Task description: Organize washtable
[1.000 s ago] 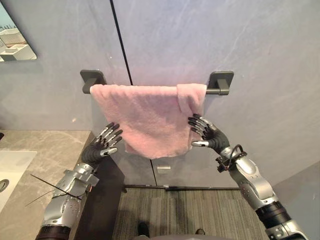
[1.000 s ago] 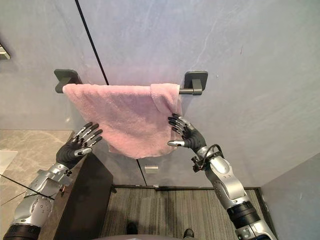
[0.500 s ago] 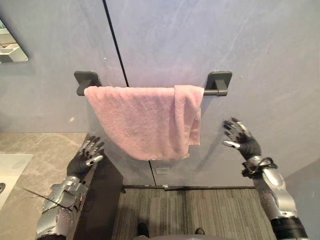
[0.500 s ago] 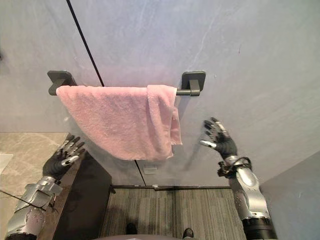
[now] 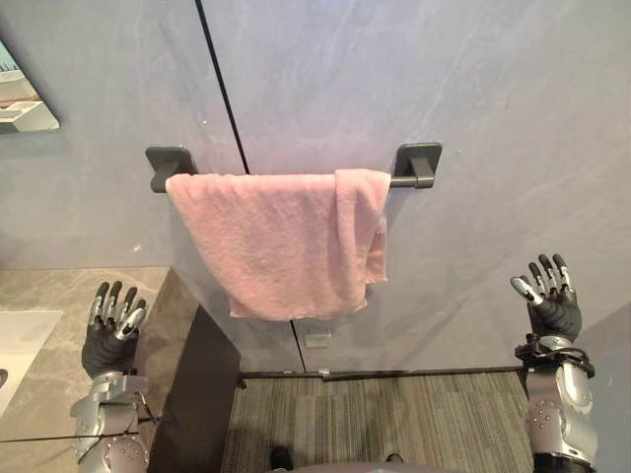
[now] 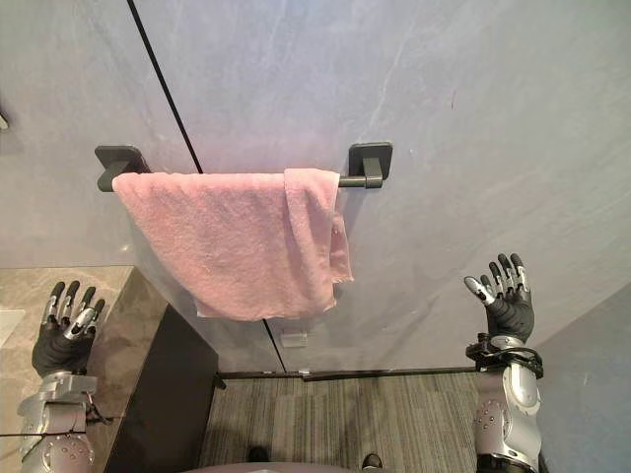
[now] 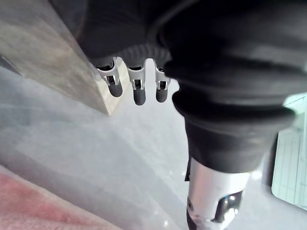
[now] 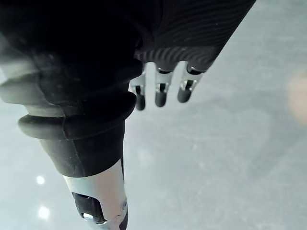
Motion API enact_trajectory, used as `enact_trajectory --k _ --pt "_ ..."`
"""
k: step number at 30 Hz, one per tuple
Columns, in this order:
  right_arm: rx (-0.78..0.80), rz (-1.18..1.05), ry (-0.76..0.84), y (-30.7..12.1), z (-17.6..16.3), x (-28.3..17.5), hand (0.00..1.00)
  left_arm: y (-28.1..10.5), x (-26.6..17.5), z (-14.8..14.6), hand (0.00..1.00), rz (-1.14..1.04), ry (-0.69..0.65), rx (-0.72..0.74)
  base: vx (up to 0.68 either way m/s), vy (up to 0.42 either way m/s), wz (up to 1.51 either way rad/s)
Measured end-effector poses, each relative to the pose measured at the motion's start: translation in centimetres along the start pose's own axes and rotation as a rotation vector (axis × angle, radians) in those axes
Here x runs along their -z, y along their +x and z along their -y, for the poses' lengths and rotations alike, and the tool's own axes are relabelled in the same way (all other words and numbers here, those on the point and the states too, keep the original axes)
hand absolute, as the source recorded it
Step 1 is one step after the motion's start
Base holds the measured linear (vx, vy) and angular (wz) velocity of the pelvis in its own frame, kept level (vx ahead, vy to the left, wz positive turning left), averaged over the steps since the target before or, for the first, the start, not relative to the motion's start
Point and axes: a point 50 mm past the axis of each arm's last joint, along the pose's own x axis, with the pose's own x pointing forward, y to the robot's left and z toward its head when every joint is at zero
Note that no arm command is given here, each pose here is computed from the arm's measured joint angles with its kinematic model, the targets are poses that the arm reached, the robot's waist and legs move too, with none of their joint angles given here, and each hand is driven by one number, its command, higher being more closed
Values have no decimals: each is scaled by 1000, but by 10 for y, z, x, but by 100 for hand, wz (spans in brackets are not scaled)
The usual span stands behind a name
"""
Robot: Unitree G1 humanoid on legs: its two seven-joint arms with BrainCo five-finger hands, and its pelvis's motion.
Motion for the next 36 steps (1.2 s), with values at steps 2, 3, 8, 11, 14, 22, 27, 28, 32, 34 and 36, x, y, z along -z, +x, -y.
enact_trajectory --k 2,3,8,11,14,22,27,28,32,34,36 --pt "-1 -24 4 -4 -1 6 0 -3 7 2 0 -16 -19 -2 0 0 0" --pt "1 -42 18 -8 -2 11 0 -6 16 7 0 -44 -32 9 36 -12 1" --pt "9 -107 77 -19 -12 33 0 -19 54 24 0 -168 -96 16 14 -5 0" --pt "90 -185 101 -34 -7 57 0 -34 85 34 0 -274 -136 -26 11 -4 1" --pt "161 -312 70 -52 0 85 0 -49 108 37 0 -375 -151 -62 19 -7 2" --pt "474 -812 -96 -155 41 165 0 -131 173 0 0 -769 -12 -450 42 -9 -1" --pt "645 -1034 -172 -207 73 176 0 -179 182 -30 0 -973 123 -677 84 -12 2" --pt "658 -1080 -196 -215 79 176 0 -185 181 -36 0 -1001 159 -699 78 -9 6" --pt "633 -1120 -214 -214 79 178 0 -189 180 -40 0 -1047 206 -692 63 -9 14" --pt "620 -1139 -225 -214 80 178 0 -187 180 -40 0 -1055 225 -673 32 -4 13" --pt "591 -1147 -240 -211 79 179 0 -184 180 -40 0 -1061 250 -643 16 -4 9"
